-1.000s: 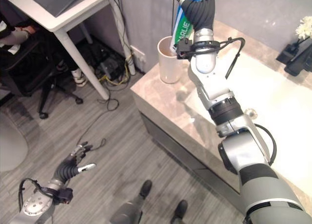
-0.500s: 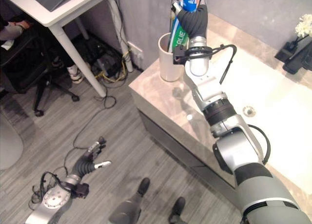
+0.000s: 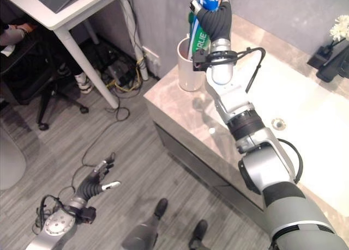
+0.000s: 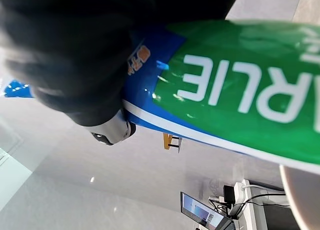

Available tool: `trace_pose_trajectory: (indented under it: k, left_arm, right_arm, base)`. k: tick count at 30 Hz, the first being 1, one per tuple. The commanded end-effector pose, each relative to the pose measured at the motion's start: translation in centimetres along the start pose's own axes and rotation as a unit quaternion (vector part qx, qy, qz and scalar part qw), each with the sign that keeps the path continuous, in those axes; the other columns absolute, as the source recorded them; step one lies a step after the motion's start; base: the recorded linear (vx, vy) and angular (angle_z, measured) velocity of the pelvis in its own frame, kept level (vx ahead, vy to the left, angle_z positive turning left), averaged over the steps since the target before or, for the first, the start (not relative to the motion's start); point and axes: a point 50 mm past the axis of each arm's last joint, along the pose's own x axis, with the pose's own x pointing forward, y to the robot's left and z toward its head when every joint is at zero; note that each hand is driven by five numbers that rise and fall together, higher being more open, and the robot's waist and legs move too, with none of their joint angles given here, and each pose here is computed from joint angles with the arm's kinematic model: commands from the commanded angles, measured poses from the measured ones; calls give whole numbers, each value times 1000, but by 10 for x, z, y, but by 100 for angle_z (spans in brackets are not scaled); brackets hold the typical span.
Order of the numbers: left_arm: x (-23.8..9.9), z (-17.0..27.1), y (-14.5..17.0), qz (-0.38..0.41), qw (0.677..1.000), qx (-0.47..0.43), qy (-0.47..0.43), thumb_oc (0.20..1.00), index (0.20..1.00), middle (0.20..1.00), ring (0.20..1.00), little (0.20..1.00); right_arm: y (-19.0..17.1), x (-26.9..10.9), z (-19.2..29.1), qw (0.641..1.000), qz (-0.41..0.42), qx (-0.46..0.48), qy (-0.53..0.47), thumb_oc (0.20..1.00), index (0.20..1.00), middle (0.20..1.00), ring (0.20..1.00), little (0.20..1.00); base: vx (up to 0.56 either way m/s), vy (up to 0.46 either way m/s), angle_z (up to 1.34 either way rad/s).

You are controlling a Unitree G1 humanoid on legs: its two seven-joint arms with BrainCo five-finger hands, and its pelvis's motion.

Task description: Put brush and paste in cup on sink, flatten towel.

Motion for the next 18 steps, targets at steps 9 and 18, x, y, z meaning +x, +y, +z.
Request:
trace_pose_trajectory:
  k: [9, 18]
  left_arm:
    - [6, 1, 6, 7, 1000, 15, -7, 1000, 1000, 1000, 1000, 1000]
    - [15, -5, 2, 16, 1000, 16, 6, 1000, 1000, 1000, 1000, 1000]
  right_arm:
    - [11, 1, 39, 995, 11, 0, -98, 1000, 1000, 1000, 1000, 1000]
    - [6, -6, 59, 988, -19, 13, -152, 1000, 1000, 1000, 1000, 1000]
  base:
    - [-7, 1, -3]
    - [-10, -11, -9]
